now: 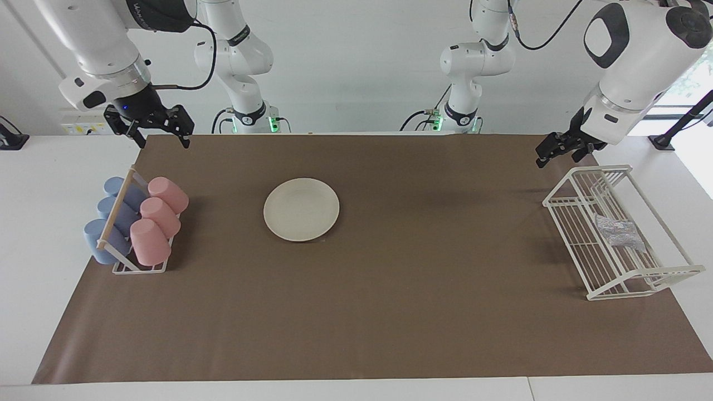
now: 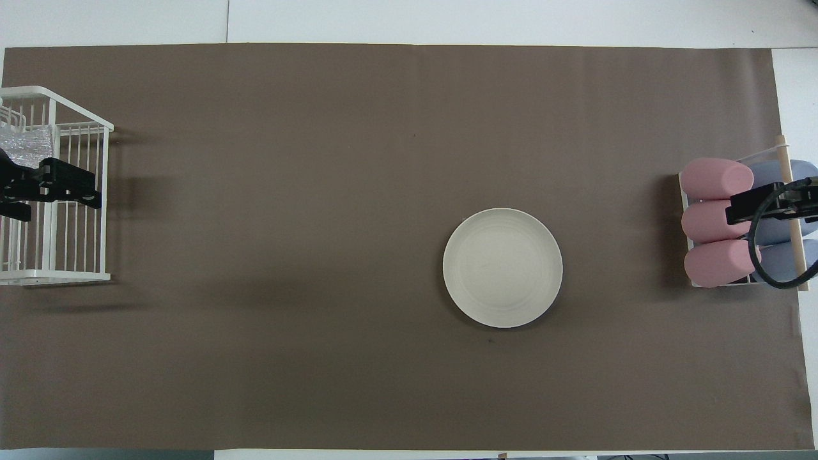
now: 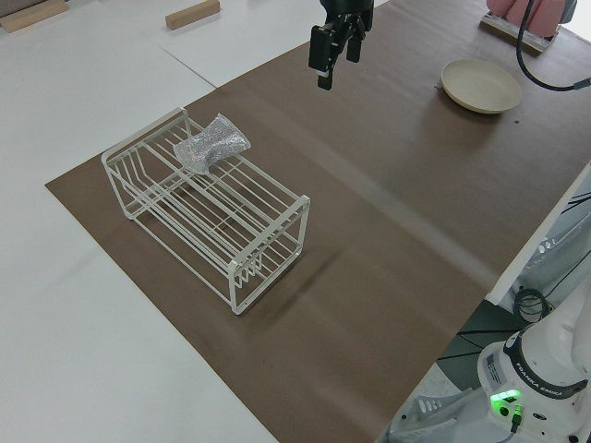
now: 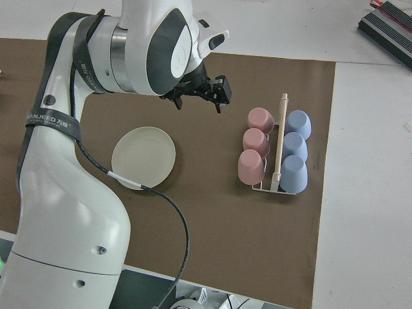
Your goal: Wipe plate with sponge
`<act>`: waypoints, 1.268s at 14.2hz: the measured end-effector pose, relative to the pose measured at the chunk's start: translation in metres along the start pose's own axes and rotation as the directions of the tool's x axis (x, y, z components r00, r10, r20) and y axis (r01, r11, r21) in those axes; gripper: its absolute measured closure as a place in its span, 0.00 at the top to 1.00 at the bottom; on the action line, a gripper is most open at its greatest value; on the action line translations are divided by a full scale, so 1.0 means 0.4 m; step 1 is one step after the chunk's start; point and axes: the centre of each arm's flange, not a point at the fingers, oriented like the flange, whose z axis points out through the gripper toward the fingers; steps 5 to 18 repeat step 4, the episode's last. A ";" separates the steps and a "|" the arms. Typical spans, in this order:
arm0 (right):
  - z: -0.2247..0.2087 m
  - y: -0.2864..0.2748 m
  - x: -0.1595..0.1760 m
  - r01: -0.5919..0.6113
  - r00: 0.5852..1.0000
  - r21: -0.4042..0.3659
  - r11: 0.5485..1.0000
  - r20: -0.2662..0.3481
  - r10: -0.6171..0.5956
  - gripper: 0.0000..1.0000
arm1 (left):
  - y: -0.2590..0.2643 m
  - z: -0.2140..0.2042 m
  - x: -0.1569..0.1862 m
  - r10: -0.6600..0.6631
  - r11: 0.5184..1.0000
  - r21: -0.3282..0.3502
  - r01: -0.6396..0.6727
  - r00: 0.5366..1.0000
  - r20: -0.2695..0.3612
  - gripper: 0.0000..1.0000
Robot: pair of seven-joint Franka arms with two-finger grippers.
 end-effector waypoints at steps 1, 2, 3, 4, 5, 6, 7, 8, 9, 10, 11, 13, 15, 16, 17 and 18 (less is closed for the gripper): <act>0.000 0.000 0.000 0.000 1.000 0.000 1.000 0.000 0.000 1.00 | 0.000 -0.006 -0.004 0.000 1.000 0.000 0.000 1.000 -0.005 1.00; 0.000 0.000 0.000 0.000 1.000 0.000 1.000 0.000 0.000 1.00 | 0.000 -0.012 -0.007 0.000 1.000 -0.001 0.000 1.000 -0.008 1.00; 0.000 0.000 0.000 0.000 1.000 0.000 1.000 0.000 0.000 1.00 | 0.000 -0.014 -0.009 0.000 1.000 -0.001 0.000 1.000 -0.010 1.00; 0.000 0.000 0.000 0.000 1.000 0.000 1.000 0.000 0.000 1.00 | 0.000 -0.015 -0.010 0.001 1.000 -0.001 -0.001 1.000 -0.011 1.00; 0.000 0.000 0.000 0.000 1.000 0.000 1.000 0.000 0.000 1.00 | 0.000 -0.015 -0.010 0.001 1.000 -0.001 -0.001 1.000 -0.011 1.00; 0.000 0.000 0.000 0.000 1.000 0.000 1.000 0.000 0.000 1.00 | 0.000 -0.015 -0.010 0.001 1.000 -0.001 -0.001 1.000 -0.011 1.00; 0.000 0.000 0.000 0.000 1.000 0.000 1.000 0.000 0.000 1.00 | 0.000 -0.015 -0.010 0.001 1.000 -0.001 -0.001 1.000 -0.011 1.00; 0.000 0.000 0.000 0.000 1.000 0.000 1.000 0.000 0.000 1.00 | 0.000 -0.015 -0.010 0.001 1.000 -0.001 -0.001 1.000 -0.011 1.00; 0.000 0.000 0.000 0.000 1.000 0.000 1.000 0.000 0.000 1.00 | 0.000 -0.015 -0.010 0.001 1.000 -0.001 -0.001 1.000 -0.011 1.00; 0.000 0.000 0.000 0.000 1.000 0.000 1.000 0.000 0.000 1.00 | 0.000 -0.015 -0.010 0.001 1.000 -0.001 -0.001 1.000 -0.011 1.00; 0.000 0.000 0.000 0.000 1.000 0.000 1.000 0.000 0.000 1.00 | 0.000 -0.015 -0.010 0.001 1.000 -0.001 -0.001 1.000 -0.011 1.00; 0.000 0.000 0.000 0.000 1.000 0.000 1.000 0.000 0.000 1.00 | 0.000 -0.015 -0.010 0.001 1.000 -0.001 -0.001 1.000 -0.011 1.00; 0.000 0.000 0.000 0.000 1.000 0.000 1.000 0.000 0.000 1.00 | 0.000 -0.015 -0.010 0.001 1.000 -0.001 -0.001 1.000 -0.011 1.00; 0.000 0.000 0.000 0.000 1.000 0.000 1.000 0.000 0.000 1.00 | 0.000 -0.015 -0.010 0.001 1.000 -0.001 -0.001 1.000 -0.011 1.00; 0.000 0.000 0.000 0.000 1.000 0.000 1.000 0.000 0.000 1.00 | 0.000 -0.015 -0.010 0.001 1.000 -0.001 -0.001 1.000 -0.011 1.00; 0.000 0.000 0.000 0.000 1.000 0.000 1.000 0.000 0.000 1.00 | 0.000 -0.015 -0.010 0.001 1.000 -0.001 -0.001 1.000 -0.011 1.00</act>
